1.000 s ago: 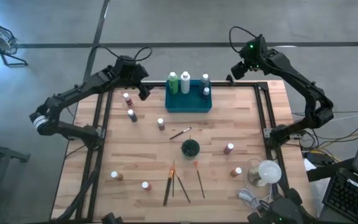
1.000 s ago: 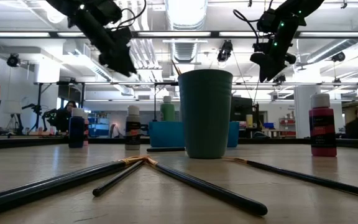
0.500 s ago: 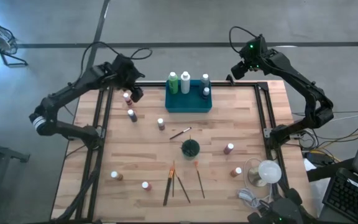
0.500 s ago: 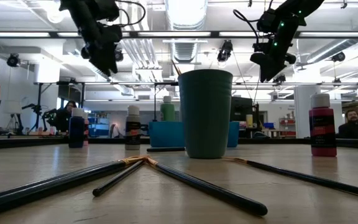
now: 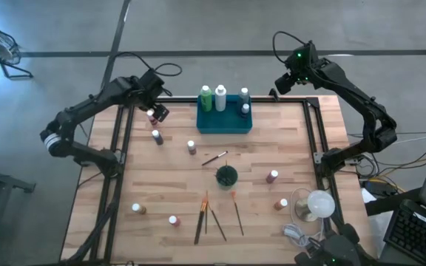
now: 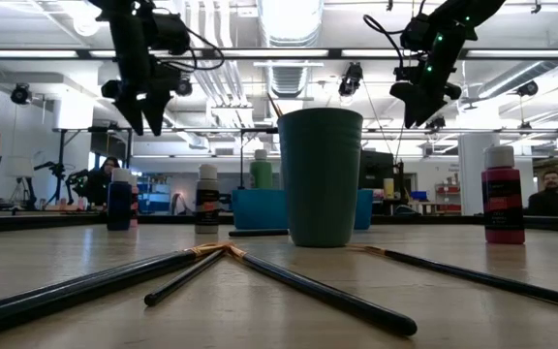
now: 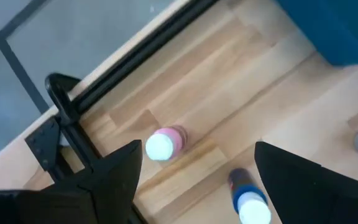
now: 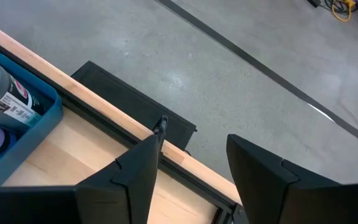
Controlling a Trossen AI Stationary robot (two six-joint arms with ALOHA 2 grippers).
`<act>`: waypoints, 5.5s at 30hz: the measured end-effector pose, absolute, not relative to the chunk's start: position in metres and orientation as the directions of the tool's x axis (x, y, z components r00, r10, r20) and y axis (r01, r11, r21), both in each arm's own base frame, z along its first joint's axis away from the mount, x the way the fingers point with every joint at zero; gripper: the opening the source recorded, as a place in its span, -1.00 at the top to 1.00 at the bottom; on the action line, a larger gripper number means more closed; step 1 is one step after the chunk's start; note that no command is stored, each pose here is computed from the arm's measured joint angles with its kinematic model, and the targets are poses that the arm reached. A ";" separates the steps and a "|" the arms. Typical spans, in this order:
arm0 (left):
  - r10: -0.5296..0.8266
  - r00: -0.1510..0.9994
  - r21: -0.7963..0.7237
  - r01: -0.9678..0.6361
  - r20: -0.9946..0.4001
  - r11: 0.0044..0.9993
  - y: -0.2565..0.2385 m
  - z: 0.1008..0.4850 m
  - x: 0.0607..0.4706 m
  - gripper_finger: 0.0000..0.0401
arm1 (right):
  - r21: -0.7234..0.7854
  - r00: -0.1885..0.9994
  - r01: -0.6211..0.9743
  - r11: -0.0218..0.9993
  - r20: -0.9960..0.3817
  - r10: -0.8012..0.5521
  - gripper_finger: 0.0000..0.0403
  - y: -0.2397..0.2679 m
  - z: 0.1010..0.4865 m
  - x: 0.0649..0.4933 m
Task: Pick & Place Paint Supplies
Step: Put the pink paint bottle into the blue bin
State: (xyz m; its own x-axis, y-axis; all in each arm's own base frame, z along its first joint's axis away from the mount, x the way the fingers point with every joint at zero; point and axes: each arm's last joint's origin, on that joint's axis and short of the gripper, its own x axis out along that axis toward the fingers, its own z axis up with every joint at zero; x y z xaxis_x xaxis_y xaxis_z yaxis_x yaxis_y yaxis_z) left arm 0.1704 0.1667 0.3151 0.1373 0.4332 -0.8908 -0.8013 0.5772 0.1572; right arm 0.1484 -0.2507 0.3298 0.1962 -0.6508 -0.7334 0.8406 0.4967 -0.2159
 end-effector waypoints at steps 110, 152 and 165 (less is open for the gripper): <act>0.121 -0.088 0.145 -0.759 -0.989 0.634 0.239 0.234 0.165 -0.43 | -0.222 0.191 0.835 0.504 -0.742 -0.642 -0.04 -0.250 0.325 0.148; 0.129 -0.086 0.150 -0.740 -0.988 0.656 0.239 0.234 0.166 0.37 | -0.223 0.193 0.834 0.504 -0.739 -0.646 0.28 -0.251 0.326 0.148; 0.132 -0.086 0.151 -0.748 -0.988 0.646 0.239 0.234 0.166 0.38 | -0.223 0.193 0.834 0.504 -0.738 -0.646 0.38 -0.251 0.326 0.148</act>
